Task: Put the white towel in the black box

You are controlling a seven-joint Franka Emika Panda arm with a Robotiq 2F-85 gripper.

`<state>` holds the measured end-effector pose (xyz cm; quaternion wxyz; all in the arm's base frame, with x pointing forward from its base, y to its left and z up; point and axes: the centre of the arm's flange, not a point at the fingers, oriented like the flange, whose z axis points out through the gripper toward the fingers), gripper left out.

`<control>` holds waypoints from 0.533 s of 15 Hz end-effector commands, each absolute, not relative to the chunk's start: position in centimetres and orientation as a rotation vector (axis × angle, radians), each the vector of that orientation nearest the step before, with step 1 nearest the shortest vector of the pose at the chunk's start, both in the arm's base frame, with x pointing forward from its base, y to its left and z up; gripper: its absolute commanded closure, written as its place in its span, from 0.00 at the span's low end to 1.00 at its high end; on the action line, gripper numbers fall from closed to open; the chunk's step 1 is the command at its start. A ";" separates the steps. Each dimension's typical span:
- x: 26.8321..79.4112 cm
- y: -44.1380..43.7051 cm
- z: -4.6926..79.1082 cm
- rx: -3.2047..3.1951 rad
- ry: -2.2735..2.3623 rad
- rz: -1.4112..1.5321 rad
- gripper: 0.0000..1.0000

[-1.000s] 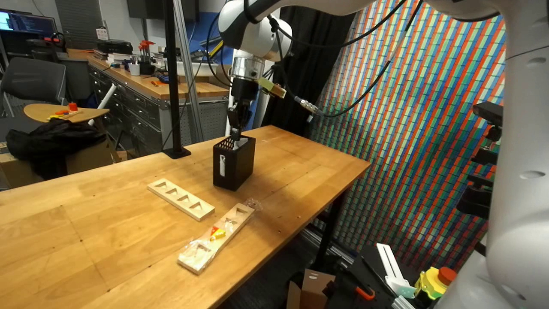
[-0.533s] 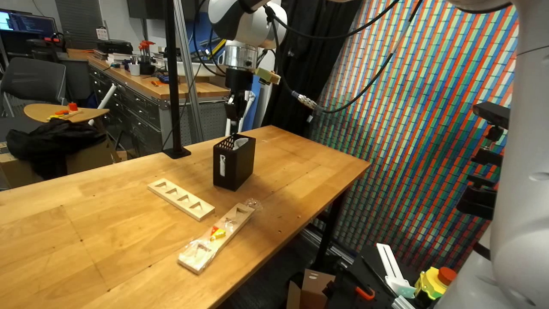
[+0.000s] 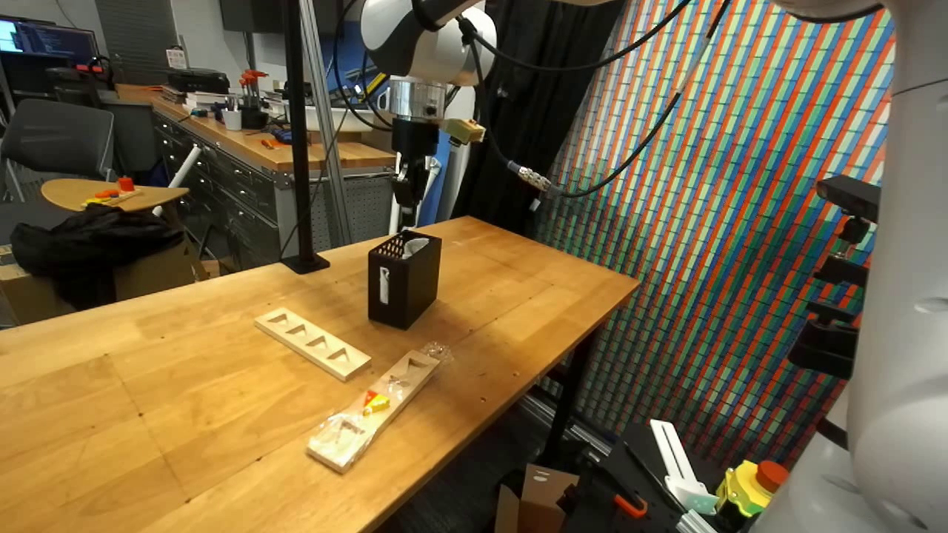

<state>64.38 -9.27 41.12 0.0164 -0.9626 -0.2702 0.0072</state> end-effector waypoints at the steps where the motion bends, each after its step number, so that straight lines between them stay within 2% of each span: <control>1: 64.0 -9.7 40.9 -3.045 -0.808 -0.004 0.96; 8: 63.9 -9.0 37.8 -3.041 -0.738 0.017 0.96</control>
